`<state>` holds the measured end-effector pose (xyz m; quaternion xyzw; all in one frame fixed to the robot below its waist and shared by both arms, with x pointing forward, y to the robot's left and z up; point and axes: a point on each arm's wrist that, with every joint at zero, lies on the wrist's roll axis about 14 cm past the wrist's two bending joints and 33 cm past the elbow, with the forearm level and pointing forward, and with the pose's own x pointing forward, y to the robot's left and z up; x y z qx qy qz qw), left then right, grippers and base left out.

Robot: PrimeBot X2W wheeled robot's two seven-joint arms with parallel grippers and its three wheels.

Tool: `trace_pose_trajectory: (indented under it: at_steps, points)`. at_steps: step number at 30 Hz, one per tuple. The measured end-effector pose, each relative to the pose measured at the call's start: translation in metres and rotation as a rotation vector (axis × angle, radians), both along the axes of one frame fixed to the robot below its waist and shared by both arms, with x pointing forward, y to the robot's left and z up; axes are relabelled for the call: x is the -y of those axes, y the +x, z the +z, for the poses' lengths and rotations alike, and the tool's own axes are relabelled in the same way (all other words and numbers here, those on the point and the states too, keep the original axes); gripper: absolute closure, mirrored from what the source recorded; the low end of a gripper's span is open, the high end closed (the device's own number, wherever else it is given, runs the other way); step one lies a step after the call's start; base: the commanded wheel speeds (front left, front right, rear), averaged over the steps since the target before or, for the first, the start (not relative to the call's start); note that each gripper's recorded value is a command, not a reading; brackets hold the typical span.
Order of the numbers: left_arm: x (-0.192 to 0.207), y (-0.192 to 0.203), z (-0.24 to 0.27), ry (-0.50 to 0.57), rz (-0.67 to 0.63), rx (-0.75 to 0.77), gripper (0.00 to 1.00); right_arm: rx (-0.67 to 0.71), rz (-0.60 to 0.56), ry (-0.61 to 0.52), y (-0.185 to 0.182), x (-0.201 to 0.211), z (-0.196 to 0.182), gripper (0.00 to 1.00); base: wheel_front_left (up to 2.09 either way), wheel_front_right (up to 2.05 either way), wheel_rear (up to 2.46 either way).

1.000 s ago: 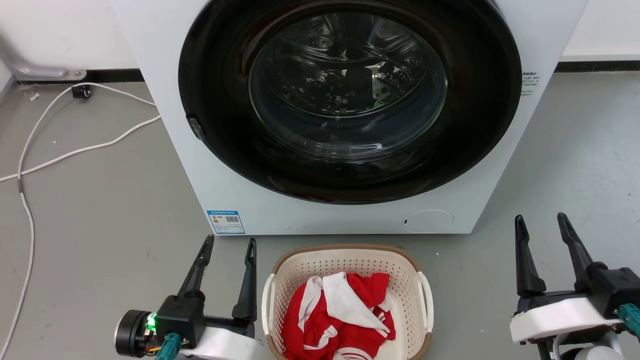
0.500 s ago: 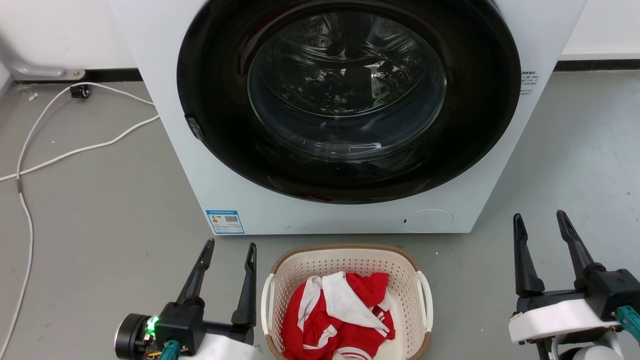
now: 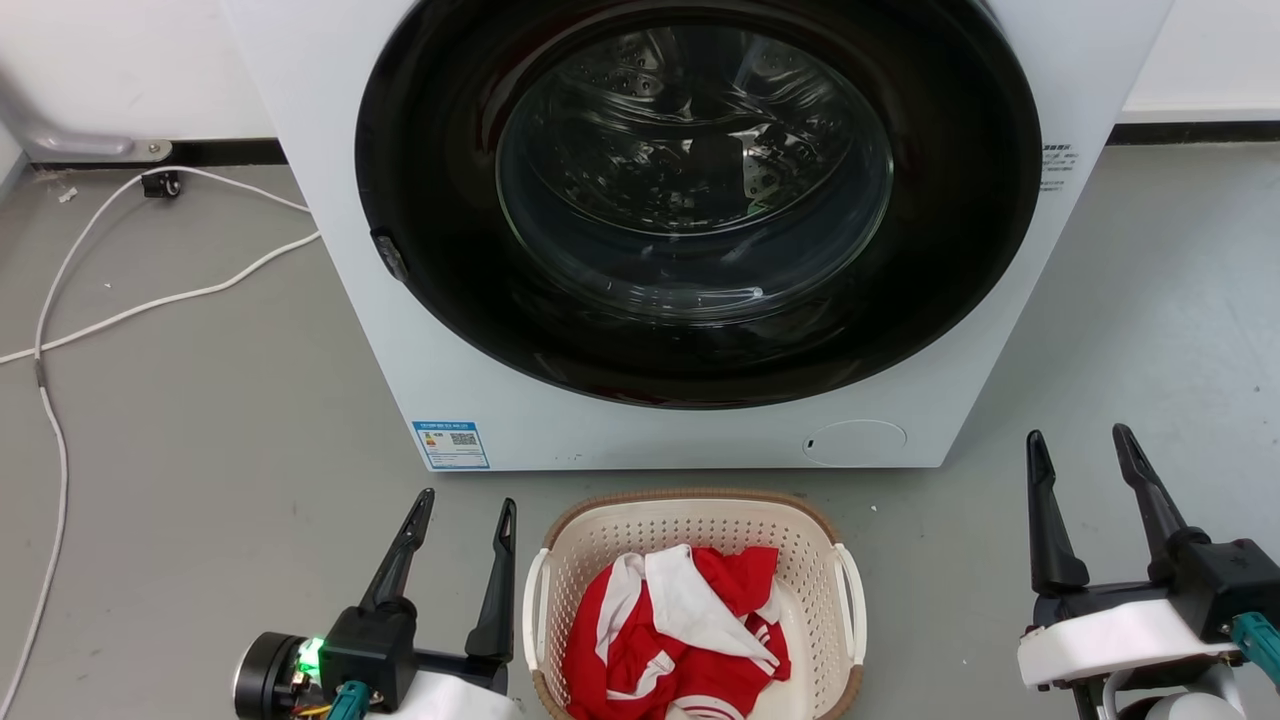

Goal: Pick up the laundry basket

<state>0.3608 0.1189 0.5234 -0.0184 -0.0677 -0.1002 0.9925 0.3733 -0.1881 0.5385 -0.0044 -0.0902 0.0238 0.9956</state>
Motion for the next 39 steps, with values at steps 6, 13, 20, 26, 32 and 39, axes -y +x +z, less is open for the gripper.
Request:
trace_pose_trajectory:
  at_steps: [6,13,20,26,32,39]
  points:
    - [0.001,-0.001,0.0,0.01,-0.003,0.002,0.0,0.001,-0.001,0.0,0.0,0.0,0.0,0.0,0.0,0.0,0.0]
    - [-0.001,0.001,-0.004,0.011,0.004,-0.012,0.0,-0.005,-0.006,0.0,0.001,0.002,-0.002,0.0,0.0,0.0,0.0]
    - [-0.003,0.014,-0.026,0.019,0.009,-0.077,0.0,-0.084,0.012,-0.012,0.014,-0.004,-0.027,0.0,0.0,0.0,0.0]
    - [-0.007,0.047,-0.054,0.037,0.012,-0.148,0.0,-0.141,0.034,-0.035,0.049,-0.011,-0.046,0.0,0.0,0.0,0.0]
    - [-0.009,0.085,-0.086,0.046,0.0,-0.215,0.0,-0.256,0.031,-0.051,0.082,-0.009,-0.088,0.0,0.0,0.0,0.0]
    - [-0.018,0.112,-0.157,0.071,-0.004,-0.388,0.0,-0.423,0.035,-0.023,0.11,-0.011,-0.154,0.0,0.0,0.0,0.0]
